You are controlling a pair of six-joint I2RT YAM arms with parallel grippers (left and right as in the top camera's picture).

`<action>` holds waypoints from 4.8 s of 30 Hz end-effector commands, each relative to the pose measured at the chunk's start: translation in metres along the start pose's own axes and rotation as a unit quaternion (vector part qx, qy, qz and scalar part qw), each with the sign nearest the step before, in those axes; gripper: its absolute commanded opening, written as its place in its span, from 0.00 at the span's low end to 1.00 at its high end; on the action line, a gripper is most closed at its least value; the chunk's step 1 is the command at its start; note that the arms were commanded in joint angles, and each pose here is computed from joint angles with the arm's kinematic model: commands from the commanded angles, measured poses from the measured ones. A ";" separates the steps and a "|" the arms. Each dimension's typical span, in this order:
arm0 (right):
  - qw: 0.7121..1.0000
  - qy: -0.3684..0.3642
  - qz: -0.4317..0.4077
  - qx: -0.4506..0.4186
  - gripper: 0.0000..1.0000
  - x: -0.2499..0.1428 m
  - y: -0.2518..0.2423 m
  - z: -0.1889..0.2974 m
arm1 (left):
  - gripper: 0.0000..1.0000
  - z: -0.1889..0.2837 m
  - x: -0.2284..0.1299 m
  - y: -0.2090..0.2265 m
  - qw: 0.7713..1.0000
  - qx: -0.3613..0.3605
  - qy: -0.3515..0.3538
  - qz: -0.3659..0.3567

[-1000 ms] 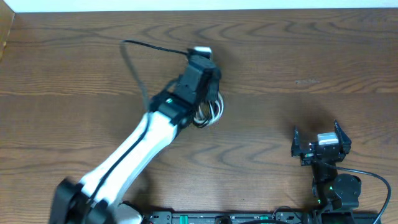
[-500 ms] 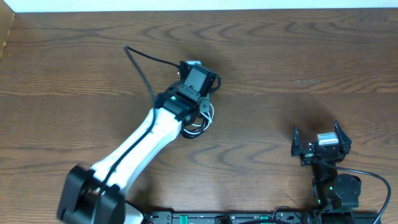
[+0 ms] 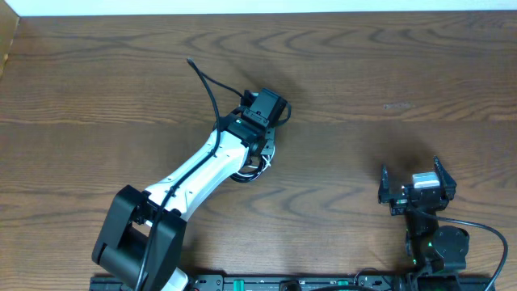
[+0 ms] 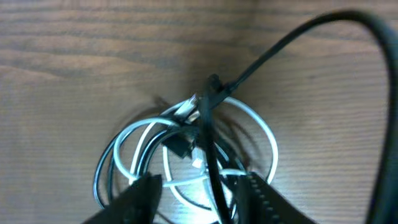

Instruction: Untangle cables

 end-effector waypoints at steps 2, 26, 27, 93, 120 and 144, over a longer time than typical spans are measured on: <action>1.000 -0.001 0.005 0.006 0.99 0.000 0.002 0.000 | 0.49 0.021 0.030 -0.006 0.998 -0.027 -0.060 -0.007; 1.000 -0.001 0.005 0.006 0.99 0.000 0.002 0.000 | 0.62 -0.001 0.045 -0.016 0.995 -0.034 -0.090 0.004; 1.000 -0.001 0.005 0.006 0.99 0.000 0.002 0.000 | 0.62 -0.006 0.045 -0.016 0.996 -0.032 -0.089 0.004; 1.000 -0.001 0.005 0.006 0.99 0.000 0.002 0.000 | 0.27 0.018 0.066 -0.063 0.965 -0.194 -0.142 -0.101; 1.000 -0.001 0.005 0.006 0.99 0.000 0.002 0.000 | 0.90 0.031 0.015 0.070 0.990 -0.132 0.018 0.041; 1.000 -0.001 0.005 0.006 0.99 0.000 0.002 0.000 | 1.00 -0.061 -0.021 0.072 0.985 -0.097 0.132 0.054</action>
Point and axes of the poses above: each gripper's point midway between its finger pads, its own z axis back along the fingers, its own y axis along the line the jaws close on, x = y × z, the point moved 3 cm from there along z, back along the fingers, and after that the axes turned 4 degrees about -z, right-handed, at the moved point
